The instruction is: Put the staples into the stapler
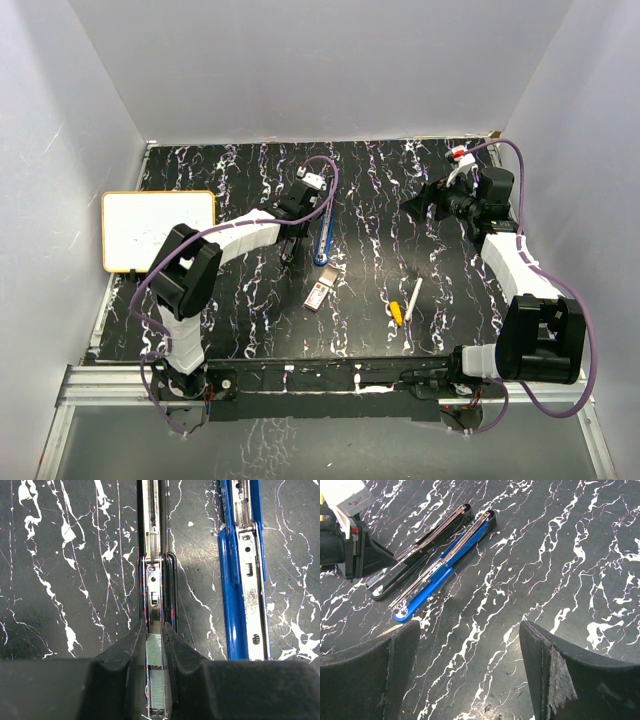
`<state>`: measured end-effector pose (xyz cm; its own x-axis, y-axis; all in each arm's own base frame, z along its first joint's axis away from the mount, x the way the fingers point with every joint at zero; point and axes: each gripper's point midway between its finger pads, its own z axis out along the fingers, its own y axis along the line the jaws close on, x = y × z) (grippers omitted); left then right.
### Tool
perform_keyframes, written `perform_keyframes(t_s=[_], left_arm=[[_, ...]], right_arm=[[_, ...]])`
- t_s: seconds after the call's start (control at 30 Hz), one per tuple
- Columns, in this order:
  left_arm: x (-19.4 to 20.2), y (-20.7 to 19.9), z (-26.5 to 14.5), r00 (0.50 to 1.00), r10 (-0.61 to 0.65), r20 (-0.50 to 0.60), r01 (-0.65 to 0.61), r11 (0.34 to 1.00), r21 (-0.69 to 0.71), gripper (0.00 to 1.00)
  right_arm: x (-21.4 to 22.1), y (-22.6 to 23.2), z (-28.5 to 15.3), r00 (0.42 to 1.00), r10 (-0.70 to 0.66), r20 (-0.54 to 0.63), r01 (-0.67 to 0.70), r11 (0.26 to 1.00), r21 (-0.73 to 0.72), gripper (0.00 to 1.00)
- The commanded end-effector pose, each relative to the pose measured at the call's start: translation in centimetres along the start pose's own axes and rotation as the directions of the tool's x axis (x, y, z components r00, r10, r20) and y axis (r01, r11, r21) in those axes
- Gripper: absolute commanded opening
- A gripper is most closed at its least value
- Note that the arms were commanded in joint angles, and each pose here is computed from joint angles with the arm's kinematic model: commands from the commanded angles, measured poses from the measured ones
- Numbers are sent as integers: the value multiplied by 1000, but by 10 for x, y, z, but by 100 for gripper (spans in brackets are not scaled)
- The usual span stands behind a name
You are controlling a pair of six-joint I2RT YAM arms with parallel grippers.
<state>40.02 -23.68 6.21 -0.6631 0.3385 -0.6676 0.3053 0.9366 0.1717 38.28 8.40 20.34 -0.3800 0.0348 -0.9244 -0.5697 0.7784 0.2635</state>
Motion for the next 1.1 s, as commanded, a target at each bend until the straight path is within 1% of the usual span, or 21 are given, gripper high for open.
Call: perform_keyframes(t_s=[0.0, 0.33, 1.07], left_arm=[[-2, -4, -2, 1000, -15, 15, 14, 1000, 13, 0], [3, -4, -1, 1000, -16, 9, 16, 1000, 18, 0], [-1, -8, -10, 999, -33, 38, 31, 998, 54, 0]], right_arm=[[-11, 1, -2, 998, -40, 44, 40, 999, -8, 83], [-11, 0, -2, 998, -40, 45, 40, 999, -5, 83], [-11, -1, -2, 998, -38, 46, 39, 999, -4, 84]])
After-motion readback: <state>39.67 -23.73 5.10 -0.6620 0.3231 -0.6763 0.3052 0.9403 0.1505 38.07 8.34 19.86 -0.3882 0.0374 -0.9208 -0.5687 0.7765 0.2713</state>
